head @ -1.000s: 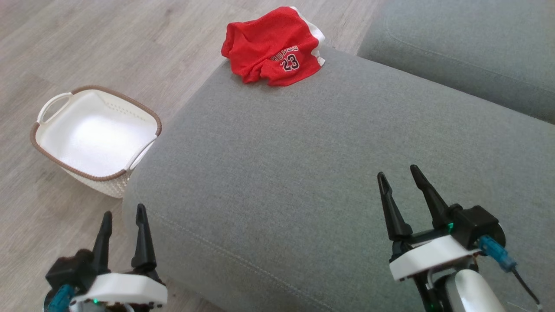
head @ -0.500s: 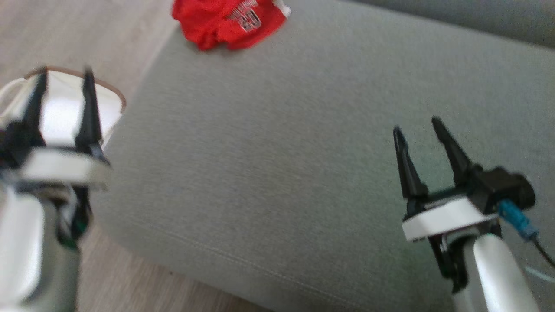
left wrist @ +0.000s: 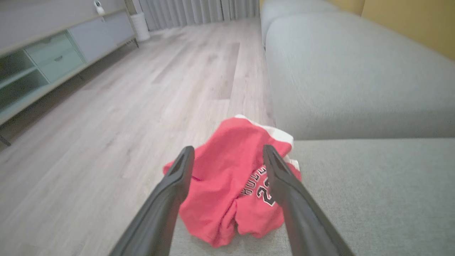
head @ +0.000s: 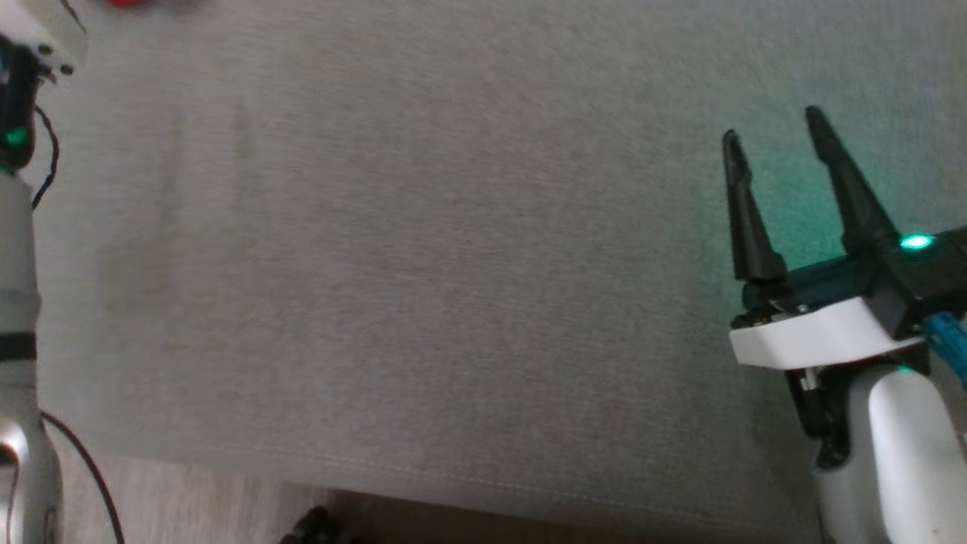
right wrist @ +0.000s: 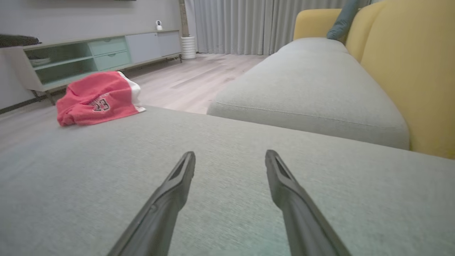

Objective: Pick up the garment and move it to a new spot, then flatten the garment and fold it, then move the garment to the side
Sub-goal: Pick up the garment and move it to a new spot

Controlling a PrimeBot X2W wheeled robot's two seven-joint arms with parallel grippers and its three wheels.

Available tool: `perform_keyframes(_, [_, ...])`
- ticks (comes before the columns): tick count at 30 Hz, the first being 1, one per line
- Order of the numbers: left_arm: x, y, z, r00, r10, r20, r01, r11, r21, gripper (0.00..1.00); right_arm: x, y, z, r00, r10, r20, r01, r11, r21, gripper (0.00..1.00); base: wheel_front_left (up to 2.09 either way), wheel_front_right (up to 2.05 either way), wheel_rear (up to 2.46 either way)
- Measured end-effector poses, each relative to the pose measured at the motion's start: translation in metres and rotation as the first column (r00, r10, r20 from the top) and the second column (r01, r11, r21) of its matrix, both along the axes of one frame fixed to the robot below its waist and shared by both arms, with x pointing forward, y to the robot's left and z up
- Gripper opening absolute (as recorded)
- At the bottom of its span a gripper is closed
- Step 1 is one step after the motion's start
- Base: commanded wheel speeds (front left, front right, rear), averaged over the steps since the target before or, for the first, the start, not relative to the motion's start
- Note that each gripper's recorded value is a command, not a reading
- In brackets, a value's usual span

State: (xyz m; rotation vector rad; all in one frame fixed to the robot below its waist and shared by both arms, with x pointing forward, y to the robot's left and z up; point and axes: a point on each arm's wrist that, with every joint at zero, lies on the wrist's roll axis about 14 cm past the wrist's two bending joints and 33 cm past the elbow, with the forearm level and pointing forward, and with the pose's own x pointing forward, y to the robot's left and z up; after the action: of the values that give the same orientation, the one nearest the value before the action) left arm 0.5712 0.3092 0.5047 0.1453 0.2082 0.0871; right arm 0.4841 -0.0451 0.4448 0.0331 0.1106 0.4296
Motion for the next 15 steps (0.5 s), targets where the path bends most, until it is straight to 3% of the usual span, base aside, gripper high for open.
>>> perform_keyframes(8, [0.036,-0.032,-0.108,0.968,-0.051,-0.246,0.028,0.995,-0.097,1.0,0.01,-0.047,-0.023,0.993,-0.12,-0.024,0.118,0.991,-0.057,1.0,0.0,0.0,0.0])
perform_keyframes(14, [0.034,-0.026,-0.162,0.928,-0.033,-0.37,-0.001,0.996,-0.093,0.98,0.011,-0.064,-0.032,0.987,-0.158,-0.031,0.155,0.985,-0.081,1.0,0.0,0.0,0.0])
perform_keyframes(15, [0.035,-0.026,-0.165,0.929,-0.026,-0.368,-0.009,0.996,-0.092,0.59,0.011,-0.065,-0.033,0.986,-0.162,-0.033,0.159,0.984,-0.084,1.0,0.0,0.0,0.0])
